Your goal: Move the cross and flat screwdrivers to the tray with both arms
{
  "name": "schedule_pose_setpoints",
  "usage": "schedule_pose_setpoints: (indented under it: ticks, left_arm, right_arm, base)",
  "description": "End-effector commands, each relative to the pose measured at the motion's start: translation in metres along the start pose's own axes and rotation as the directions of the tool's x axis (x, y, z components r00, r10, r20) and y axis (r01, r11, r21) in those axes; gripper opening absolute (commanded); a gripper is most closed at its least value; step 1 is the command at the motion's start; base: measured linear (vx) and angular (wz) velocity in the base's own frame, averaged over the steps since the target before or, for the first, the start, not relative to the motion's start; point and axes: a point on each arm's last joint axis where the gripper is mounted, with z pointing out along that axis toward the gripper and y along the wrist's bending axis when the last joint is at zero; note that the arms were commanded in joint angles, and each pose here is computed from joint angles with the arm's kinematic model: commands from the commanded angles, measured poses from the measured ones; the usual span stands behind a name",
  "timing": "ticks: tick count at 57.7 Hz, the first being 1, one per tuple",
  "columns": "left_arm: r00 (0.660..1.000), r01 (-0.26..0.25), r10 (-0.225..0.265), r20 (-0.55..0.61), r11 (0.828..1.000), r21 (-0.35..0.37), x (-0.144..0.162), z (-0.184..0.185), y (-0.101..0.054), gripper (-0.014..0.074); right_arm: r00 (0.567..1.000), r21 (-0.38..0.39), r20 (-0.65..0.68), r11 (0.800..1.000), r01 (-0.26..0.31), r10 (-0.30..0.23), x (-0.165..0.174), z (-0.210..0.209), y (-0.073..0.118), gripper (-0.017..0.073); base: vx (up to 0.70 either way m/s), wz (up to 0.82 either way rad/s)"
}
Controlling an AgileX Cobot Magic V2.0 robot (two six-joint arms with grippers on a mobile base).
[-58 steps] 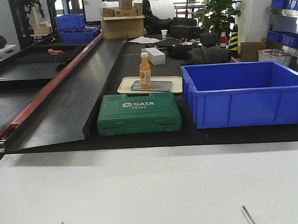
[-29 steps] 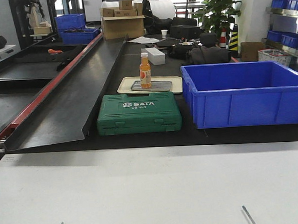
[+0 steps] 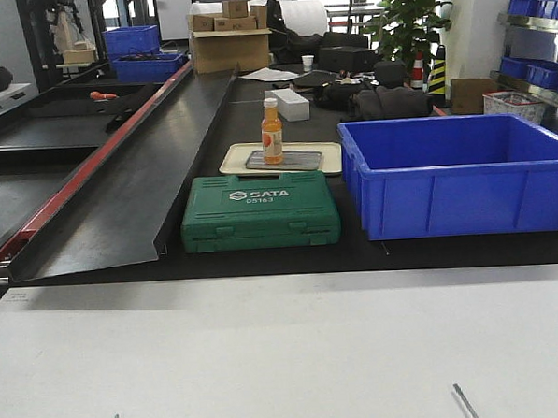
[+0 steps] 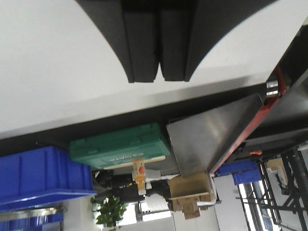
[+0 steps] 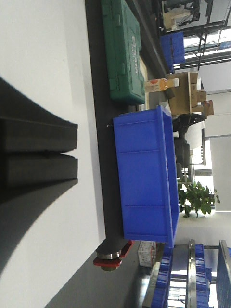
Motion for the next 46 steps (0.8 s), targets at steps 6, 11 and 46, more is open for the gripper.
schedule_pose_setpoints:
  ticks: [6, 11, 46]
  left_arm:
    - [0.924, 0.069, -0.057, 0.378, 0.997, -0.019, -0.036, -0.008, 0.005, 0.0002]
    - [0.918, 0.091, -0.077, 0.389, 0.996, -0.016, -0.061, -0.01, 0.009, 0.0002]
    - [0.993, 0.017, -0.015, -0.115, 1.0, 0.021, -0.185, 0.119, 0.027, 0.0002]
  right_arm:
    - [0.973, -0.021, 0.232, 1.0, 0.007, -0.002, -0.042, -0.006, 0.003, -0.0009]
    - [0.962, -0.01, 0.272, 1.0, 0.02, -0.016, -0.079, -0.013, 0.004, -0.0009]
    - [0.991, 0.016, -0.126, 0.999, 0.043, -0.041, -0.181, 0.113, 0.007, -0.0008]
  base:
    - [0.0, 0.0]
    - [0.0, 0.0]
    - [0.0, 0.0]
